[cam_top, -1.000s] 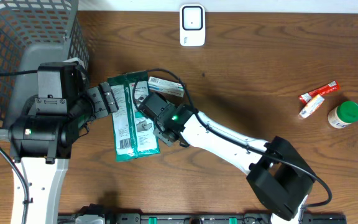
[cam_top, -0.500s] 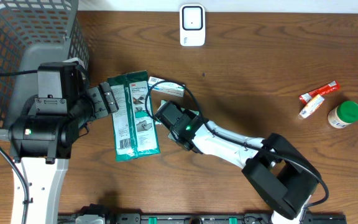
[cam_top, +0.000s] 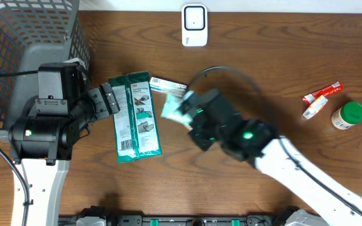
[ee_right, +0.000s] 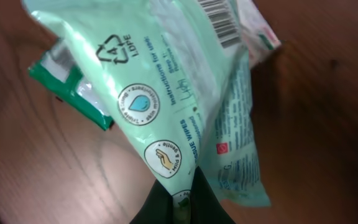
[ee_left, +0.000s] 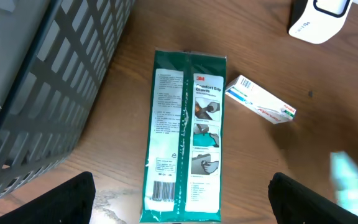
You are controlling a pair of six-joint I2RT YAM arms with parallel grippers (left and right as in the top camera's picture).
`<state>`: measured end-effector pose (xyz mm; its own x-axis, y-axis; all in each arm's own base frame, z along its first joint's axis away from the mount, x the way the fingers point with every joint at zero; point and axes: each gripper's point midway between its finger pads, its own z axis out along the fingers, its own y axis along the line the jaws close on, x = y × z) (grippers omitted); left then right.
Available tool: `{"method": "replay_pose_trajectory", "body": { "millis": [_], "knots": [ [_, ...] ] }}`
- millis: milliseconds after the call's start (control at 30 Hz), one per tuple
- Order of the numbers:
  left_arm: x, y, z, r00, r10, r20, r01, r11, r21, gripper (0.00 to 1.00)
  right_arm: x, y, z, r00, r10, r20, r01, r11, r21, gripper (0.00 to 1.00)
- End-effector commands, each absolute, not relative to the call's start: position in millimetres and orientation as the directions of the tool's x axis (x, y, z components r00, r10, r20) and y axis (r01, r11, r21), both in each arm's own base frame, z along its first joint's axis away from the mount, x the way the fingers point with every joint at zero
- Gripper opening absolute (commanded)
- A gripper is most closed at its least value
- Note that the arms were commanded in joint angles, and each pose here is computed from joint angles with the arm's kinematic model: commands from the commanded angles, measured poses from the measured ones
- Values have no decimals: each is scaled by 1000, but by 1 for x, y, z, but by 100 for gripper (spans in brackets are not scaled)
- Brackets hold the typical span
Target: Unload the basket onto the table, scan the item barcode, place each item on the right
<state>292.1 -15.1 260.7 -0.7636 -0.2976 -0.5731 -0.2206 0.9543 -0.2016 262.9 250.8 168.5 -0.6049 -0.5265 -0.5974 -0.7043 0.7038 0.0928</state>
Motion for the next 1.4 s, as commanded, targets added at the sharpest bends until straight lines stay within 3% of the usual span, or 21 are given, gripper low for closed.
{"method": "replay_pose_trajectory", "body": {
  "millis": [0,100,233,567,667,767,933,1067,1167,1267,1367],
  "knots": [
    [293,-13,263,-762,-280,-583,-211,960,-185,90,251,254,191,-683,-413,-602,-696,618,366,1],
    [293,-13,264,-762,-280,-584,-210,960,-185,90,243,248,206,-766,-330,-551,-631,550,547,1],
    [293,-13,263,-762,-280,-583,-211,960,-185,90,263,219,185,-852,-233,-469,-473,728,496,1],
    [293,-13,263,-762,-280,-583,-211,960,-185,90,278,214,127,-981,-37,-189,-139,818,559,1],
    [293,-13,263,-762,-280,-583,-211,960,-185,90,288,197,90,-983,172,-63,124,880,458,1],
    [293,-13,264,-762,-280,-584,-210,960,-185,90,296,189,71,-956,294,-21,261,878,401,1],
    [293,-13,263,-762,-280,-583,-211,960,-185,90,307,171,39,-880,467,-90,438,869,231,1],
    [293,-13,263,-762,-280,-583,-211,960,-185,90,308,165,29,-875,439,-203,423,898,121,1],
    [293,-13,264,-762,-280,-584,-210,960,-185,90,308,170,26,-881,372,-293,375,926,47,23],
    [293,-13,264,-762,-280,-584,-210,960,-185,90,310,183,28,-897,259,-357,271,962,17,38],
    [293,-13,263,-763,-279,-584,-210,960,-185,90,312,195,33,-898,155,-412,177,984,-14,46]
  ]
}}
